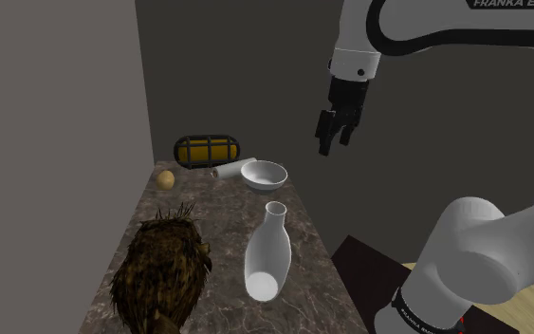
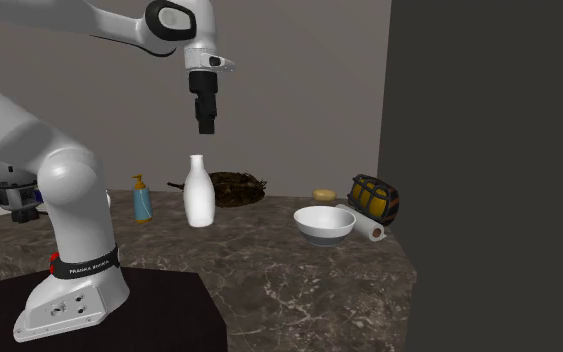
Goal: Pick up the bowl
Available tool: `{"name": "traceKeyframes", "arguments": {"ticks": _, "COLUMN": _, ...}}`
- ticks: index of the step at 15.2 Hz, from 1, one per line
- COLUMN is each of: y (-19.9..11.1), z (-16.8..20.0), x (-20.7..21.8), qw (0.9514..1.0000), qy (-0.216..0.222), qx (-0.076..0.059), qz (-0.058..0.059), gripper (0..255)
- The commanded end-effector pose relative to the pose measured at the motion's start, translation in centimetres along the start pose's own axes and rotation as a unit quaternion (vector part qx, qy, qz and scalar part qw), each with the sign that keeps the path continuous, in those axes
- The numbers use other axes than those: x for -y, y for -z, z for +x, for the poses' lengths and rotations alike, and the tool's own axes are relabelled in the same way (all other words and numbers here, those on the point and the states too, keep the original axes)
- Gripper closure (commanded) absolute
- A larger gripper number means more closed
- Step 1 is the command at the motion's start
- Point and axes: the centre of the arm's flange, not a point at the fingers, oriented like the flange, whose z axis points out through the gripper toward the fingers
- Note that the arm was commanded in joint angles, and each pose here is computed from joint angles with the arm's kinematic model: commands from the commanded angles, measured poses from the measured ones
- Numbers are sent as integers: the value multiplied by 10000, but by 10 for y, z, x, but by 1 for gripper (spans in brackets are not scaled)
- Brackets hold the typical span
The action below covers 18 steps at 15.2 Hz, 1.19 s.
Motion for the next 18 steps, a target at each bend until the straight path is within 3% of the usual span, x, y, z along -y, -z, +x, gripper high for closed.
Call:
{"name": "traceKeyframes", "arguments": {"ticks": 1, "y": 0, "z": 0, "x": 0, "qw": 10000, "qy": 0, "qx": 0, "qz": 0, "gripper": 0}}
{"name": "traceKeyframes", "arguments": {"ticks": 18, "y": -127, "z": 178, "x": 0, "qw": 9993, "qy": -27, "qx": -210, "qz": -293, "gripper": 0}}
